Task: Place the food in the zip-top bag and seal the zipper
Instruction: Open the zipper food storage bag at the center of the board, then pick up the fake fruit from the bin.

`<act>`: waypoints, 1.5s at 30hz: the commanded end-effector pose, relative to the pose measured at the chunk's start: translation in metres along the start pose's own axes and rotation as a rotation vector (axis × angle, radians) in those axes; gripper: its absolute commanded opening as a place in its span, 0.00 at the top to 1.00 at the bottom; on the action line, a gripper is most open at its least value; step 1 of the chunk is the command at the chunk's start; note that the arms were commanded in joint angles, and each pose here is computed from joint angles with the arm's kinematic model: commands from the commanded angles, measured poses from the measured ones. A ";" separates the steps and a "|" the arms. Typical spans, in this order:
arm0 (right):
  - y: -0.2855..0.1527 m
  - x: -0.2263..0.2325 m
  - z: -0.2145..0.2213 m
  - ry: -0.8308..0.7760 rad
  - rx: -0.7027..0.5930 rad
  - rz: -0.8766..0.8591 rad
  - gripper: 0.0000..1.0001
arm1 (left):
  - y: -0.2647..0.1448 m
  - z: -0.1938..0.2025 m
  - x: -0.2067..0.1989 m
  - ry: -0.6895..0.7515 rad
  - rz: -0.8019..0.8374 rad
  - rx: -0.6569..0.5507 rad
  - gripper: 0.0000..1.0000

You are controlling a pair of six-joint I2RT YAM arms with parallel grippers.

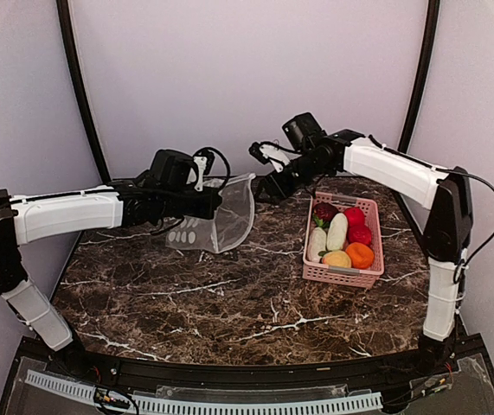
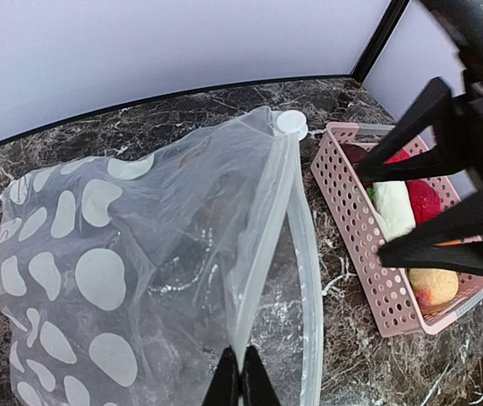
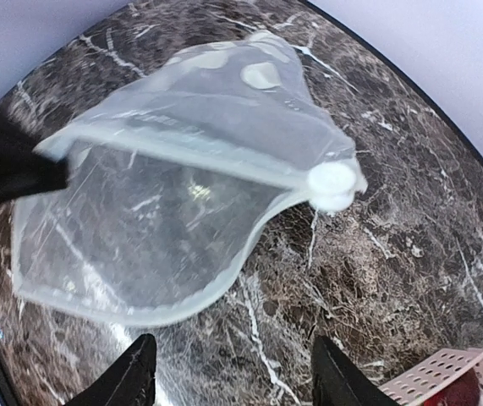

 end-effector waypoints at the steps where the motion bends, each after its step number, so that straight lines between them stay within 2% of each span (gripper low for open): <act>1: -0.048 0.008 0.016 -0.110 -0.017 -0.094 0.38 | 0.000 -0.001 -0.004 0.008 0.015 0.013 0.99; 5: -0.073 0.005 0.051 -0.160 0.051 -0.166 0.34 | 0.000 -0.001 -0.004 0.021 0.017 0.018 0.99; 8: -0.081 -0.009 0.080 -0.173 0.126 -0.156 0.33 | 0.000 -0.001 -0.003 0.030 0.009 0.019 0.99; 13: -0.082 -0.058 0.127 -0.095 0.274 -0.038 0.32 | -0.001 -0.003 -0.004 0.033 0.019 0.016 0.99; 15: -0.085 -0.072 0.140 -0.040 0.325 -0.040 0.33 | -0.001 -0.003 -0.005 0.034 0.023 0.017 0.99; 18: -0.089 -0.084 0.151 0.020 0.374 -0.055 0.38 | -0.002 -0.004 -0.005 0.034 0.028 0.014 0.99; 23: -0.092 -0.088 0.168 0.017 0.445 -0.051 0.44 | -0.001 -0.003 -0.004 0.054 0.018 0.017 0.99; 34: -0.067 -0.101 0.199 0.100 0.560 -0.035 0.41 | 0.000 -0.003 -0.013 0.076 0.048 0.023 0.99; 40: -0.056 -0.104 0.206 0.136 0.590 -0.053 0.37 | 0.002 -0.001 -0.015 0.083 0.055 0.027 0.99; 42: -0.053 -0.103 0.210 0.145 0.605 -0.068 0.32 | 0.002 -0.001 -0.017 0.088 0.059 0.028 0.99; 45: -0.050 -0.101 0.218 0.161 0.637 -0.092 0.19 | 0.001 -0.001 -0.018 0.103 0.057 0.028 0.99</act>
Point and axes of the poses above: each gripper's point midway between its finger pads, its own y axis out along the fingers, its own x axis along the line the jaws close on, z = x × y, the point moved 3 cm from there along -y, back along the fingers, and after that the axes turned 15 degrees about y, right-handed, at the moved point
